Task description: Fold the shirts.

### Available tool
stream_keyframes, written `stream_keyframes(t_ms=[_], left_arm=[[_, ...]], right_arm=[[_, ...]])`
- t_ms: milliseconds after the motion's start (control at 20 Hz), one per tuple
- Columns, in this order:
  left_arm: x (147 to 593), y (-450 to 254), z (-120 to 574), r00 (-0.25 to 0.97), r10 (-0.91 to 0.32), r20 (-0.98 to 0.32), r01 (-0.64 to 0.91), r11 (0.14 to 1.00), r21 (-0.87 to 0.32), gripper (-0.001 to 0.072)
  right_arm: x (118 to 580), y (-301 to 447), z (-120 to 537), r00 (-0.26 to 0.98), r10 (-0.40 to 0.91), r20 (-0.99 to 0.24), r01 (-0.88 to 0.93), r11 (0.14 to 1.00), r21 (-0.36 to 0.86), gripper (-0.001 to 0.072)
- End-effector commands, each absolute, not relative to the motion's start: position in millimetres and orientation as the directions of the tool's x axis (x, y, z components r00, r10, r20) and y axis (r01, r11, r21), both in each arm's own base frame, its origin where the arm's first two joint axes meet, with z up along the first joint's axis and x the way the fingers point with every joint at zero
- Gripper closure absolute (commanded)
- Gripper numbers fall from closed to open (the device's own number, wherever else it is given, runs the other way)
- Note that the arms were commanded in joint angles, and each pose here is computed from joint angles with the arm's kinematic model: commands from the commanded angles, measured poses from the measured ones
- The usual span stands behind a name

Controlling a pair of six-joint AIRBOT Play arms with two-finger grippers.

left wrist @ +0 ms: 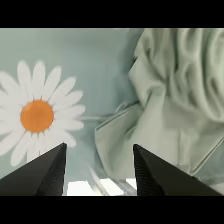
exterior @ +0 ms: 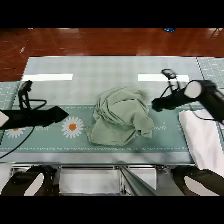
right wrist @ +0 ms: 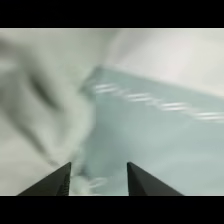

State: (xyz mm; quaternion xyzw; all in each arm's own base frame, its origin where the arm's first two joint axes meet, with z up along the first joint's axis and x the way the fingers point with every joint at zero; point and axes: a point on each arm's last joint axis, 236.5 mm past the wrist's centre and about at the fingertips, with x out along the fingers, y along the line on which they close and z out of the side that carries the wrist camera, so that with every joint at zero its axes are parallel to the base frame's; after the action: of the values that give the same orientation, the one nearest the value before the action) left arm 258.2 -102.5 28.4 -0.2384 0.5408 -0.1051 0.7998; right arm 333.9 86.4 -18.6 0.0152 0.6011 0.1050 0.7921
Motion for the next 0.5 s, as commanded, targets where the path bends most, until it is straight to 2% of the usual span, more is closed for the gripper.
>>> stream_keyframes(t_ms=[0, 100, 200, 250, 350, 400, 450], left_arm=[[268.9, -79.0, 55.2, 0.424, -0.409, -0.808, -0.094, 0.867, -0.488, 0.0199], [223.9, -85.6, 27.3, 0.241, -0.448, -0.861, -0.134, 0.863, -0.487, 0.0199], [186.8, -102.4, -14.2, 0.099, -0.503, -0.859, -0.191, 0.837, -0.512, 0.0199], [177.7, -116.6, -28.6, 0.074, -0.559, -0.826, -0.240, 0.794, -0.558, 0.0199], [170.5, -149.7, -42.2, 0.076, -0.693, -0.717, -0.312, 0.666, -0.677, 0.0199], [168.6, -161.0, -46.3, 0.080, -0.734, -0.674, -0.344, 0.614, -0.710, 0.0199], [167.0, -166.2, -52.5, 0.078, -0.745, -0.663, -0.364, 0.597, -0.714, 0.0199]], right_arm=[[349.8, -42.0, 36.2, 0.400, -0.060, -0.915, 0.109, 0.994, -0.017, 0.0305], [325.6, -98.5, 34.7, 0.429, -0.080, -0.900, 0.352, 0.932, 0.085, 0.0306], [305.7, -95.7, 5.8, 0.479, 0.064, -0.875, 0.467, 0.825, 0.316, 0.0306], [302.7, -75.4, -6.8, 0.511, 0.177, -0.841, 0.455, 0.774, 0.439, 0.0306], [311.2, -39.1, -12.4, 0.583, 0.317, -0.748, 0.425, 0.666, 0.613, 0.0306], [314.2, -27.9, -10.4, 0.604, 0.359, -0.712, 0.396, 0.640, 0.659, 0.0306], [313.4, -24.1, -10.4, 0.603, 0.374, -0.705, 0.391, 0.632, 0.669, 0.0306]])
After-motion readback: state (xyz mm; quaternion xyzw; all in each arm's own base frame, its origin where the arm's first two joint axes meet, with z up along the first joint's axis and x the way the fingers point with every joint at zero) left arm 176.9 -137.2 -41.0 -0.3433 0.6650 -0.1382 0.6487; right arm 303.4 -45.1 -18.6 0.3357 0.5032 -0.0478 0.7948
